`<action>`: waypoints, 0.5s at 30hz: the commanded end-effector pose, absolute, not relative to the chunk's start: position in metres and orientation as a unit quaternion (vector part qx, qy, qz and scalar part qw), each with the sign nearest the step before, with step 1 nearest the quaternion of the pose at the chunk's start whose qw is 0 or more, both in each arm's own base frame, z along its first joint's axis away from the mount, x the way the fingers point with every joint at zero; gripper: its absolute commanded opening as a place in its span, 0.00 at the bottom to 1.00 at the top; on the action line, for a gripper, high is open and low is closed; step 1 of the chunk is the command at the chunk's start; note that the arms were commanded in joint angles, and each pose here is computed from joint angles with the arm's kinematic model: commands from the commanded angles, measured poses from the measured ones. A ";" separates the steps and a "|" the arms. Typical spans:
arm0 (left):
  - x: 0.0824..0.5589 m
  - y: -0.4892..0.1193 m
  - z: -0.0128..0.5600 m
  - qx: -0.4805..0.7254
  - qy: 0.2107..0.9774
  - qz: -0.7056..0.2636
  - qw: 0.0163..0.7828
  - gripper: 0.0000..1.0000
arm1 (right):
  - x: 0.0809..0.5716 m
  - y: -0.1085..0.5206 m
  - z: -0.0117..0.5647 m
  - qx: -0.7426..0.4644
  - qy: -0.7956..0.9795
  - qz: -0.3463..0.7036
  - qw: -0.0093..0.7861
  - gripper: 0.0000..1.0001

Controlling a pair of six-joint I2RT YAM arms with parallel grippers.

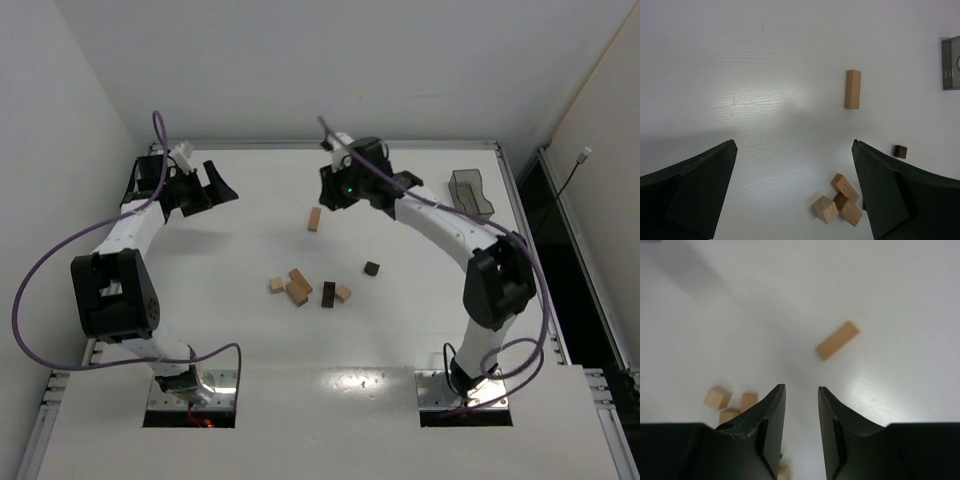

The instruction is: Build the wood block tower

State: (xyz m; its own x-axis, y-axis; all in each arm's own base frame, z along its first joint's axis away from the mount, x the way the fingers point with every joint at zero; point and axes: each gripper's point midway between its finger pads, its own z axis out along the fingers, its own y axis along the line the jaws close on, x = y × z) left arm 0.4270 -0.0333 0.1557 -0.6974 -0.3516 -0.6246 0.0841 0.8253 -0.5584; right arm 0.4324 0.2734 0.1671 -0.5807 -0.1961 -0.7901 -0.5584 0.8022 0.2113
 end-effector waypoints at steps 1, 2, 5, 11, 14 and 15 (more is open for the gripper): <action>0.429 -0.021 0.180 -0.075 0.869 -0.239 0.427 1.00 | 0.368 0.296 0.137 -0.368 0.846 0.148 0.357 0.29; 0.428 -0.021 0.189 -0.073 0.866 -0.238 0.433 1.00 | 0.361 0.301 0.129 -0.372 0.847 0.137 0.355 0.29; 0.424 -0.018 0.195 -0.066 0.868 -0.224 0.439 1.00 | 0.328 0.325 0.108 -0.399 0.844 0.124 0.336 0.31; 0.419 -0.015 0.211 -0.043 0.865 -0.208 0.454 1.00 | 0.307 0.344 0.080 -0.371 0.866 0.119 0.314 0.40; 0.416 -0.015 0.213 -0.039 0.865 -0.206 0.455 1.00 | 0.312 0.347 0.073 -0.358 0.873 0.114 0.310 0.40; 0.417 -0.014 0.213 -0.041 0.866 -0.202 0.456 1.00 | 0.317 0.350 0.070 -0.356 0.874 0.109 0.312 0.40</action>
